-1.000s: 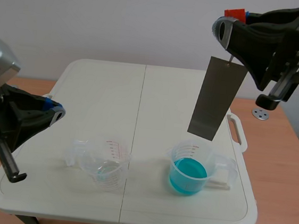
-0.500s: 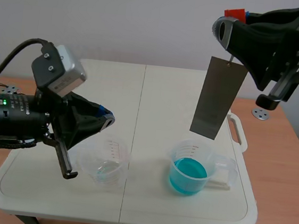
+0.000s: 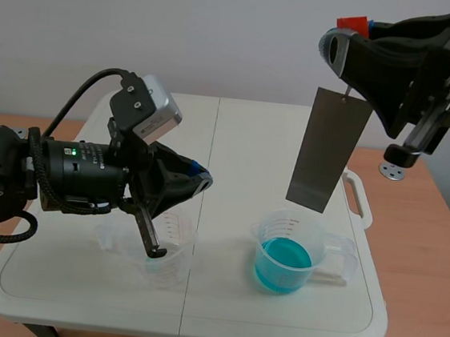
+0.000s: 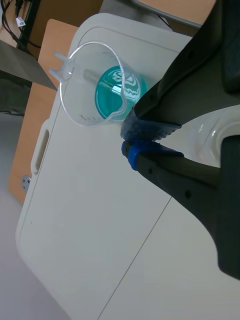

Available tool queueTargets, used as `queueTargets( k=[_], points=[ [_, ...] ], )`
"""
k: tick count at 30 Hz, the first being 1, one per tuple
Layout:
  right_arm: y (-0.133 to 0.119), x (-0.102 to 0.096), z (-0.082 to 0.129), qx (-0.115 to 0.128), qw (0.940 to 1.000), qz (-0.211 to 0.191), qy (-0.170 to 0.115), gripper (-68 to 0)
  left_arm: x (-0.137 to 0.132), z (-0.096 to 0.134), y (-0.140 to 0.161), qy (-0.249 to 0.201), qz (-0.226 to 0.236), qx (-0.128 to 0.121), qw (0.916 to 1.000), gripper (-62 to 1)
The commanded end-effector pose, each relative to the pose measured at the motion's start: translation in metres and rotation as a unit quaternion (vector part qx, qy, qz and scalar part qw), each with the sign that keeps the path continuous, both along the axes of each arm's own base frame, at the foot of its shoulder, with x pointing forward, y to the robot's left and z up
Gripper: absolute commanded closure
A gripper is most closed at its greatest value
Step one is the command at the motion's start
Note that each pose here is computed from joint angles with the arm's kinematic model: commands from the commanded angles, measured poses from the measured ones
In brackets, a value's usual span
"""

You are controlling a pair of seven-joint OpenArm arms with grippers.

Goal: Hold the metal plate by the orange handle, dip it into the blue solution, take it out and point at it, then put the plate back in the beaker on the left.
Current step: 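Point at the plate with the left hand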

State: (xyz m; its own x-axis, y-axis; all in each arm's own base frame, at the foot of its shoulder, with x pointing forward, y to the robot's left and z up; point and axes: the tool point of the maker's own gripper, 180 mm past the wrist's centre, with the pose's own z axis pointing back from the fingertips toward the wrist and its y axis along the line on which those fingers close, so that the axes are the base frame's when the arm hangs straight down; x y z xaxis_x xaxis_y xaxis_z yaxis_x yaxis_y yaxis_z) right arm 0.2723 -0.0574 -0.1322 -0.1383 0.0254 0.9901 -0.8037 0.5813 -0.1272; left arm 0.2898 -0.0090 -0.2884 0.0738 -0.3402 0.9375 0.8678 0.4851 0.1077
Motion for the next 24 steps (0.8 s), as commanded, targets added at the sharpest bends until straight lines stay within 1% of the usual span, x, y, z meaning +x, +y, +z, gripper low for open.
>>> queueTargets(
  k=[1, 7, 13, 16, 24],
  points=[
    [0.000, -0.001, 0.009, 0.005, 0.9999, 0.008, -0.013, -1.1, 0.005, 0.010, -0.004, -0.012, 0.001, -0.014, 0.9998, -1.5],
    [0.000, -0.001, 0.009, 0.005, 0.9999, 0.008, -0.013, -1.1, 0.014, 0.011, -0.010, -0.021, -0.001, -0.008, 0.9998, -1.5],
    [0.000, -0.001, 0.008, 0.004, 0.9999, 0.008, -0.013, -1.1, 0.007, 0.009, -0.019, -0.018, -0.020, -0.007, 0.9996, -1.5],
    [0.000, -0.001, 0.008, 0.003, 0.9999, 0.008, -0.012, -1.1, 0.001, 0.008, -0.023, -0.013, -0.037, -0.007, 0.9992, -1.5],
    [0.000, -0.001, 0.008, 0.003, 0.9999, 0.008, -0.012, -1.1, 0.000, 0.008, -0.025, -0.012, -0.041, -0.007, 0.9991, -1.5]
  ],
)
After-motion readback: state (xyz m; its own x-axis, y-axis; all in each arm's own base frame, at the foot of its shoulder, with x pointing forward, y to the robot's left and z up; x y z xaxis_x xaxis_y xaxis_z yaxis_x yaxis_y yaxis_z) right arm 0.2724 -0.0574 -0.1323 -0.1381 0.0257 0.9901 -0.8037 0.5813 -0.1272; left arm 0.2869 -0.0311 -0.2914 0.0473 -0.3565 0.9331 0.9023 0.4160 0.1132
